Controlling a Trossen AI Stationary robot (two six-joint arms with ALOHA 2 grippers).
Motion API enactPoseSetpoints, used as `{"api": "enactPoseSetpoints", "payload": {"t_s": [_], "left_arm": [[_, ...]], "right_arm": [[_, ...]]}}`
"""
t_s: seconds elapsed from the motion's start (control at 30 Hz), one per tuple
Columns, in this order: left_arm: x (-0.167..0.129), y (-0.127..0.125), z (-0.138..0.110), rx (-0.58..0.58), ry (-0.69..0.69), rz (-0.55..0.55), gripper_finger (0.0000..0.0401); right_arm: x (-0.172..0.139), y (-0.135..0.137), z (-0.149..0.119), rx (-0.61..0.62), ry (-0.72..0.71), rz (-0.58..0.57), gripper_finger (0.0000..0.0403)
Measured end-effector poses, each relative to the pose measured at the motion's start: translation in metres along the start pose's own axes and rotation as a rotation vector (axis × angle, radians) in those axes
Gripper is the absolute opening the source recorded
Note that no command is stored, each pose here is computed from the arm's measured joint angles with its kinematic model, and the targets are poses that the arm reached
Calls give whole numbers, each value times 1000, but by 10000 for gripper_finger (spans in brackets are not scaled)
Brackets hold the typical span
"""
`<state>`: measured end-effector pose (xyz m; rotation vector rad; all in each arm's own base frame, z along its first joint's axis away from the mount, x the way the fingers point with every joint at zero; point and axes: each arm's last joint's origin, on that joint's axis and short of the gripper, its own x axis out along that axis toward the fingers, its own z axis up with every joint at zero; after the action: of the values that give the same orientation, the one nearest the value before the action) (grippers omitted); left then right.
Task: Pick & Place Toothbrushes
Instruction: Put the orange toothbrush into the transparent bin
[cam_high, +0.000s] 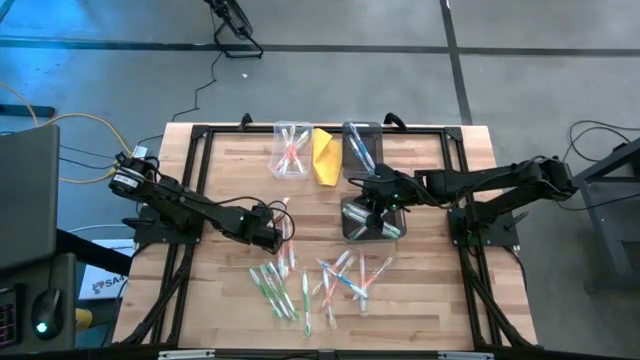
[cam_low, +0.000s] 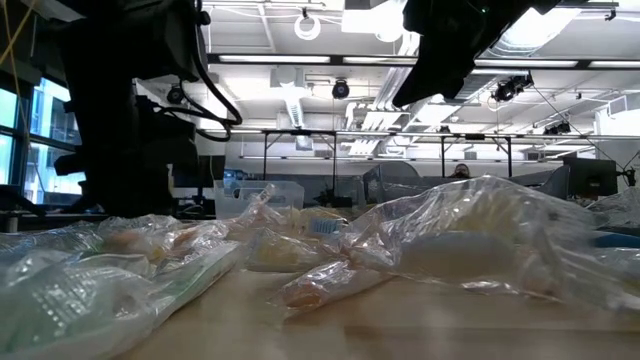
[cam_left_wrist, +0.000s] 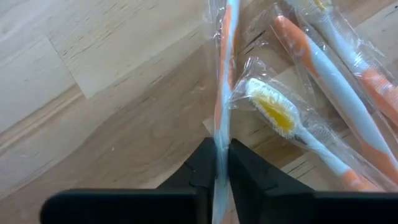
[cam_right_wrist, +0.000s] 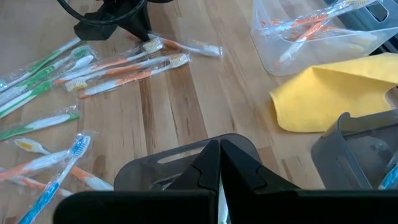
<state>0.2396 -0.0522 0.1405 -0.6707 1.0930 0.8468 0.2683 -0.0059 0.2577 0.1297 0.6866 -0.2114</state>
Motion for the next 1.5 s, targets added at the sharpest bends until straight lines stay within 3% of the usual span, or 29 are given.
{"api": "enactPoseSetpoints", "payload": {"t_s": [0.3, 0.63, 0.93, 1.23, 1.4, 1.5], "left_arm": [[-2, 2, 0, 18, 1, 4, 18], [-23, 26, 1, 49, -14, 130, 18], [-49, 36, 10, 59, -157, 64, 17], [-85, 39, 25, 90, -419, -123, 18], [-100, 36, 44, 107, -567, -218, 19], [-102, 38, 61, 122, -638, -221, 19]], "right_arm": [[0, 0, 0, 0, 1, 1, 5], [0, 1, -3, -2, 34, 19, 5], [0, 1, -3, -4, 37, 19, 5], [0, 1, -4, -3, 42, 44, 5], [0, 2, 0, -1, 5, 44, 5], [0, 2, 2, 1, -18, 50, 5]]}}
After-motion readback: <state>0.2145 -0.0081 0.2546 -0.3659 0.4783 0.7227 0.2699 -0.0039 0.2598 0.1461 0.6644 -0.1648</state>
